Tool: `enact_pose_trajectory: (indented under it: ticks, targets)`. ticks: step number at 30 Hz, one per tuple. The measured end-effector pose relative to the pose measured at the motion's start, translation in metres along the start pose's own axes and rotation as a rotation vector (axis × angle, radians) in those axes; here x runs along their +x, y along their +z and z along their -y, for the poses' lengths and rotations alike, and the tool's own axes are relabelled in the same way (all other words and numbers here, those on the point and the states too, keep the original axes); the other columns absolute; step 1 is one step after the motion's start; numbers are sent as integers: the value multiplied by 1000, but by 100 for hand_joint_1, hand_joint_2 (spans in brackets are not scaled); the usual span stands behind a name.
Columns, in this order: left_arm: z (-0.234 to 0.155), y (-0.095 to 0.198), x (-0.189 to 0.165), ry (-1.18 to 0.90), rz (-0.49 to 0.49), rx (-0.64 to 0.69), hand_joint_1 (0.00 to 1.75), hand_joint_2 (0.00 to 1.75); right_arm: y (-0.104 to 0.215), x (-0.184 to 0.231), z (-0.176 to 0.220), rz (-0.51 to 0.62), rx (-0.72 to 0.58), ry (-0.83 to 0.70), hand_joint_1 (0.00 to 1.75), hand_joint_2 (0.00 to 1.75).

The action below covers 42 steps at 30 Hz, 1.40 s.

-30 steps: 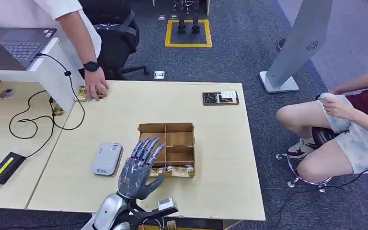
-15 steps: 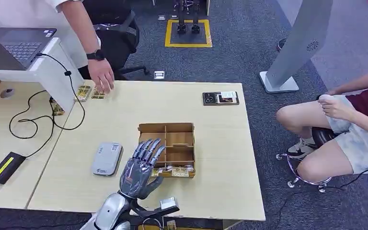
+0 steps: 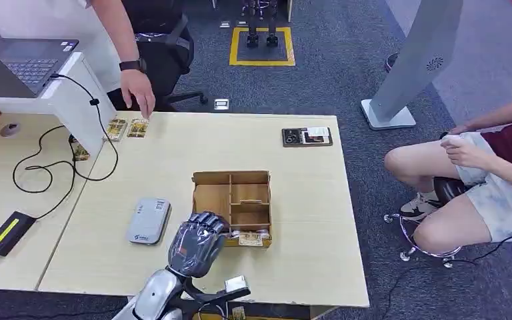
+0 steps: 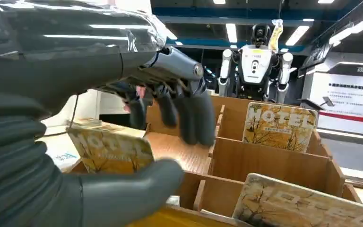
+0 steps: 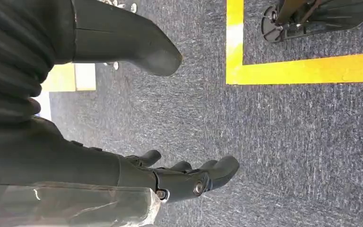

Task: Pass the card to the sensor for recognition and then transmit it.

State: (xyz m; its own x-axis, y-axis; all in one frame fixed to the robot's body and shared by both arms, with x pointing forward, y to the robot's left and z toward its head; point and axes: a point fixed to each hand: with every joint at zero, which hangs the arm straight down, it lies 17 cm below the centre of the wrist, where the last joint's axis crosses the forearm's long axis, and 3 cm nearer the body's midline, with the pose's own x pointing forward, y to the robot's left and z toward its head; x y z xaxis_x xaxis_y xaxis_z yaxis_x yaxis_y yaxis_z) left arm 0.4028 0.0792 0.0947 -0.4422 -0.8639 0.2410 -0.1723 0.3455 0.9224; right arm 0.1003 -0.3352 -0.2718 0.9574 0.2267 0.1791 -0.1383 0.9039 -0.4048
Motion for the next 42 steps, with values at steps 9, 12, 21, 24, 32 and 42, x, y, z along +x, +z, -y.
enact_pose_trajectory:
  ticks: [9,12,21,24,32,42]
  targets:
    - [3,1,-1,-5,-1,-8,175,175,0,0,0,1,0,3,0,175]
    - [4,2,-2,-15,-3,-10,175,175,0,0,0,1,0,3,0,175]
    - [7,3,-7,-18,-22,-14,175,175,0,0,0,-2,0,-7,0,175]
    - [8,4,-7,-18,-23,-18,175,175,0,0,0,-2,0,-8,0,175]
    - [8,4,-6,-9,-18,-17,0,175,0,0,0,-4,-1,-8,0,175]
    - [-3,4,-5,2,-28,48,0,175,0,0,1,-2,-6,-4,0,175]
